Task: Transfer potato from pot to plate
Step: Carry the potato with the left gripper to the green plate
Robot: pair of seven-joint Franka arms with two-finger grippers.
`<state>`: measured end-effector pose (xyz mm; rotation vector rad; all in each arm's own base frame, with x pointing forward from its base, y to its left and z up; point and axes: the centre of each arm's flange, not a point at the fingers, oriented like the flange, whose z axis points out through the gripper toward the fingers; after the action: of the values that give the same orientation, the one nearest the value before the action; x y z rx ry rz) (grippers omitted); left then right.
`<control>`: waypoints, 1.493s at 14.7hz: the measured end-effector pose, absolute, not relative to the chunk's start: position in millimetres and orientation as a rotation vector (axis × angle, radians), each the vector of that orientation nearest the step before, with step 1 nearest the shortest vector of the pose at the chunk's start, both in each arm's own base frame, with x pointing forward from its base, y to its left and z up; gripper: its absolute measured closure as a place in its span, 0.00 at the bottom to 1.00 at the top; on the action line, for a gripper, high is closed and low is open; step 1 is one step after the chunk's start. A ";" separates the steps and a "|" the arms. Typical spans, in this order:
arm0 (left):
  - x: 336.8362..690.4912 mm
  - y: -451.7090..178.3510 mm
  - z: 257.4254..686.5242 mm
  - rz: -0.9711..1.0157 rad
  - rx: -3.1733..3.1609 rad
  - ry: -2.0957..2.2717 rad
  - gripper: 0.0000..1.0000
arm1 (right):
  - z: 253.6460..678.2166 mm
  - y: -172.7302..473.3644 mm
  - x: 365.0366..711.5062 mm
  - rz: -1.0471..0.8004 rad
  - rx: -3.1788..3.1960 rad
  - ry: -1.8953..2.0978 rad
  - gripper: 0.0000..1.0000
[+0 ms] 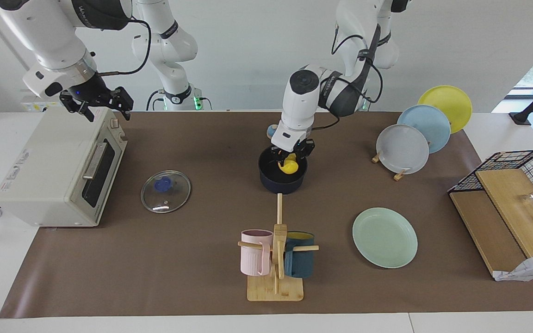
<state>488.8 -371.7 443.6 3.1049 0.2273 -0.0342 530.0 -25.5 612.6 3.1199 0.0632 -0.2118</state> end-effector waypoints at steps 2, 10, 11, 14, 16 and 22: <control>518.1 -341.6 485.1 -0.022 3.085 0.261 0.45 | 612.0 -25.5 530.7 -0.211 3.120 0.063 0.00; 652.9 -159.6 499.0 0.000 3.041 0.110 0.45 | 609.8 -27.0 532.2 -0.213 3.119 0.033 0.00; 665.5 -142.0 488.3 0.018 3.038 0.090 0.45 | 608.1 -26.4 533.1 -0.218 3.118 0.031 0.00; 696.2 -96.7 450.3 0.049 3.035 0.063 0.45 | 605.1 -26.8 534.6 -0.227 3.118 0.026 0.00; 714.4 -78.9 422.4 0.070 3.033 0.062 0.45 | 606.3 -27.5 534.6 -0.223 3.118 0.024 0.00; 736.7 -91.2 361.3 0.154 3.035 0.029 0.45 | 609.9 -23.9 535.0 -0.211 3.118 0.030 0.00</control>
<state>736.7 -91.2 361.3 3.0352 0.0291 0.1540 535.0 -23.9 609.9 3.1176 0.0295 -0.2110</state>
